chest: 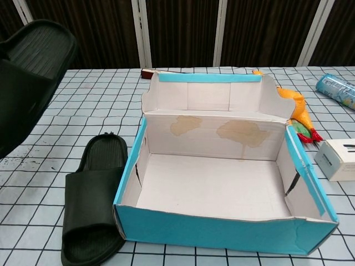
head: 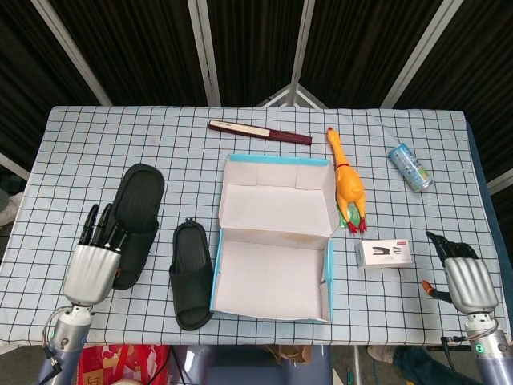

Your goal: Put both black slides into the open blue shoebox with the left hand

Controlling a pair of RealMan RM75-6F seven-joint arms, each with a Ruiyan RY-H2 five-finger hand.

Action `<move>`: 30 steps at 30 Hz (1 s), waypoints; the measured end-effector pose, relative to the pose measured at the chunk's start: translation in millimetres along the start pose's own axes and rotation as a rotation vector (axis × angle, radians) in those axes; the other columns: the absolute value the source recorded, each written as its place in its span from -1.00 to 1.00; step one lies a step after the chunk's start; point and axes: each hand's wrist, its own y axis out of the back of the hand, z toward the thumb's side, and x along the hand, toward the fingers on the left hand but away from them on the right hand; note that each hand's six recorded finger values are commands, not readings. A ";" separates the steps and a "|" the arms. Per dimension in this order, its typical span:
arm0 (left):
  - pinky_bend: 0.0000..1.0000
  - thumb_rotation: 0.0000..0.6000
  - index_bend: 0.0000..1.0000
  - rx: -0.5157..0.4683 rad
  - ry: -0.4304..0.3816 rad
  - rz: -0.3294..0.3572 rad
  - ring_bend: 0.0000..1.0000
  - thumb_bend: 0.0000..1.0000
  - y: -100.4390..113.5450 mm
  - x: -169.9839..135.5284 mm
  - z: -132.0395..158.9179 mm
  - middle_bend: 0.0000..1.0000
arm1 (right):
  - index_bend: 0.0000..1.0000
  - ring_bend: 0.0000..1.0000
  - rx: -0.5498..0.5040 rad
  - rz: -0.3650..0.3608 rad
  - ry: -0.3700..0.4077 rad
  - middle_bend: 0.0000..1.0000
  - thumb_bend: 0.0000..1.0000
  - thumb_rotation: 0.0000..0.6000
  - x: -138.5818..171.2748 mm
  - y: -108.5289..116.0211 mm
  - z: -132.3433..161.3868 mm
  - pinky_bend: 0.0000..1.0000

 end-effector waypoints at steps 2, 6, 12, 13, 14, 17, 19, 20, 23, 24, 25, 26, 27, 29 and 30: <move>-1.00 1.00 -0.04 0.037 -0.080 0.011 -0.97 -0.38 6.8 15.1 10.4 -0.25 | -0.74 -0.49 0.000 0.000 0.000 -0.59 -0.55 1.00 0.3 -0.1 -0.1 -0.60; -1.00 1.00 -0.03 0.089 -0.249 0.037 -0.97 -0.37 15.1 41.6 39.0 -0.24 | -0.74 -0.49 0.000 0.006 -0.001 -0.59 -0.55 1.00 -0.6 -1.1 -0.3 -0.60; -1.00 1.00 0.00 0.222 -0.492 0.177 -0.96 -0.31 34.3 73.1 86.9 -0.21 | -0.74 -0.49 0.002 0.015 -0.003 -0.59 -0.55 1.00 -2.8 -2.8 -1.3 -0.60; -1.00 1.00 0.01 0.244 -0.516 0.210 -0.96 -0.29 38.6 75.9 92.1 -0.20 | -0.74 -0.49 0.002 0.017 -0.002 -0.59 -0.55 1.00 -3.0 -3.1 -1.4 -0.60; -1.00 1.00 0.02 0.274 -0.544 0.257 -0.95 -0.27 44.9 78.8 98.3 -0.18 | -0.74 -0.49 0.002 0.019 -0.002 -0.59 -0.55 1.00 -3.4 -3.5 -1.4 -0.60; -0.95 1.00 0.10 0.344 -0.605 0.376 -0.88 -0.16 62.0 82.5 112.2 -0.10 | -0.74 -0.49 0.000 0.020 -0.002 -0.59 -0.55 1.00 -4.4 -3.7 -1.8 -0.60; -0.94 1.00 0.08 0.385 -0.649 0.445 -0.88 -0.15 72.6 82.8 121.0 -0.10 | -0.74 -0.49 -0.001 0.023 -0.004 -0.59 -0.55 1.00 -4.9 -4.3 -2.5 -0.60; -0.94 1.00 0.06 0.410 -0.680 0.476 -0.88 -0.17 77.5 82.6 126.7 -0.11 | -0.74 -0.49 -0.002 0.024 -0.005 -0.59 -0.55 1.00 -5.1 -4.6 -2.6 -0.60; -0.94 1.00 0.03 0.471 -0.747 0.492 -0.88 -0.22 78.1 82.2 136.4 -0.11 | -0.74 -0.49 -0.003 0.027 -0.004 -0.59 -0.55 1.00 -5.1 -4.8 -2.2 -0.60; -0.94 1.00 0.04 0.492 -0.770 0.495 -0.88 -0.22 77.3 82.1 139.6 -0.11 | -0.74 -0.49 -0.003 0.027 -0.003 -0.59 -0.55 1.00 -5.0 -4.8 -2.0 -0.60; -0.94 1.00 0.04 0.515 -0.795 0.501 -0.88 -0.22 76.6 81.4 143.3 -0.11 | -0.74 -0.49 -0.003 0.028 -0.003 -0.59 -0.55 1.00 -4.9 -4.8 -1.9 -0.60; -0.94 1.00 0.04 0.546 -0.831 0.510 -0.88 -0.22 75.3 80.0 148.5 -0.11 | -0.74 -0.49 -0.004 0.028 -0.003 -0.59 -0.55 1.00 -4.5 -4.9 -2.0 -0.60; -0.94 1.00 0.04 0.564 -0.859 0.514 -0.88 -0.22 73.7 78.6 152.9 -0.11 | -0.74 -0.49 -0.004 0.027 -0.002 -0.59 -0.55 1.00 -4.1 -4.7 -1.9 -0.60; -0.94 1.00 0.05 0.593 -0.918 0.528 -0.88 -0.22 71.3 76.6 163.1 -0.11 | -0.74 -0.49 -0.006 0.026 -0.003 -0.59 -0.55 1.00 -3.6 -4.3 -2.2 -0.60; -0.94 1.00 0.06 0.600 -0.936 0.535 -0.88 -0.22 70.7 76.2 166.4 -0.10 | -0.74 -0.49 -0.007 0.027 -0.004 -0.59 -0.55 1.00 -3.4 -4.3 -2.8 -0.60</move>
